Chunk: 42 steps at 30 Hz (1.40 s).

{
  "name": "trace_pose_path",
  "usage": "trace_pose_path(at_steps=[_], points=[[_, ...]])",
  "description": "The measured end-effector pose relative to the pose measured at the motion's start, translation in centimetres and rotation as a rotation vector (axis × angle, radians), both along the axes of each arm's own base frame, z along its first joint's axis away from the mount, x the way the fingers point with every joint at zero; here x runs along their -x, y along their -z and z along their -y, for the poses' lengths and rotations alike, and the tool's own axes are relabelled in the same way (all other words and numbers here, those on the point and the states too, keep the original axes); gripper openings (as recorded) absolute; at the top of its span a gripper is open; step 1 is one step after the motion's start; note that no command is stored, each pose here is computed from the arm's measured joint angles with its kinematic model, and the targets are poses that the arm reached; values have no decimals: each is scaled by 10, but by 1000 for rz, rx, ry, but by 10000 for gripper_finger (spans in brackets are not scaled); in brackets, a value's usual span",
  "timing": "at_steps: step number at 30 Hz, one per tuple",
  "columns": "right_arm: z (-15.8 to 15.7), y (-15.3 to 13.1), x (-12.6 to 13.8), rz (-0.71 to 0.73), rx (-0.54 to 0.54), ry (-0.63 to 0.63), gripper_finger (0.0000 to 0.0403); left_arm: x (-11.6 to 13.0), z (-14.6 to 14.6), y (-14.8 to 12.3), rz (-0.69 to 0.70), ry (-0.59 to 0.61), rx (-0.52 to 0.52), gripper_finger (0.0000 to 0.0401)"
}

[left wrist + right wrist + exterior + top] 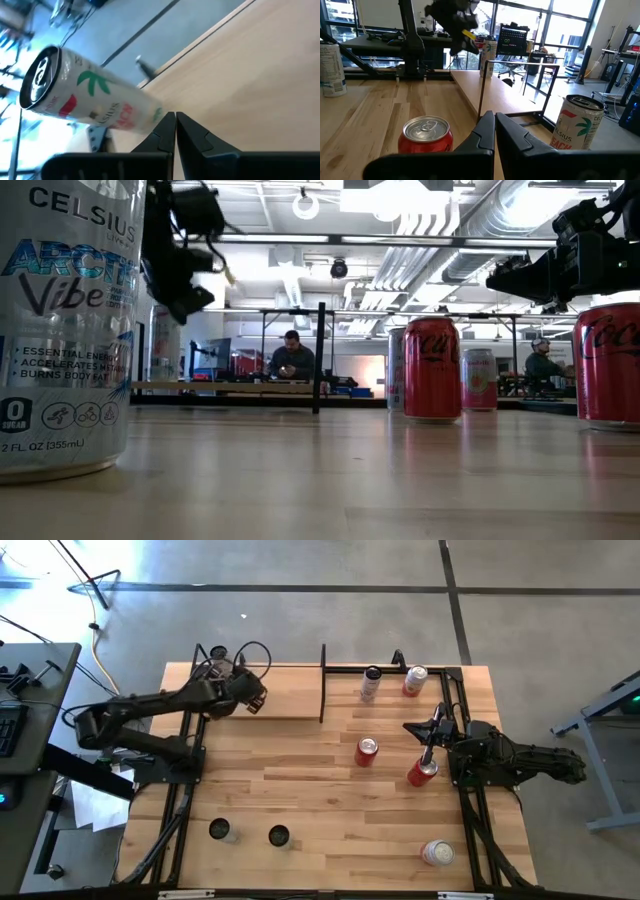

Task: Place canned beverage on shelf
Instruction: Put the left red-black soda can on the shelf

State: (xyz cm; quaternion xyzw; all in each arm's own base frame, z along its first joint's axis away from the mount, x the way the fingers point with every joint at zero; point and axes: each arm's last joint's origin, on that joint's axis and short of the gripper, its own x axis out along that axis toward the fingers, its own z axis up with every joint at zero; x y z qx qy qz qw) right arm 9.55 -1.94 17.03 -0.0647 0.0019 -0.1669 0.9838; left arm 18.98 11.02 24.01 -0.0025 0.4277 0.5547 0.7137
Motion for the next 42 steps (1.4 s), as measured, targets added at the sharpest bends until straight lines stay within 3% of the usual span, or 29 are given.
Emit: trace_pose_path(at_steps=[13,21,25,32,38,42], points=[[0,0,0,0,0,0,0,-25,83,-23,272,377,-37,5],[0,0,0,0,0,0,0,-37,117,14,506,824,53,5],[0,0,0,-3,10,1,0,-35,126,27,600,980,60,5],[1,-1,0,-64,190,43,0,-28,129,43,679,1065,81,5],[1,-2,0,-35,160,38,0,-24,130,43,724,1114,87,5],[0,-11,1,87,112,-2,0,-21,130,37,745,1155,88,5]])
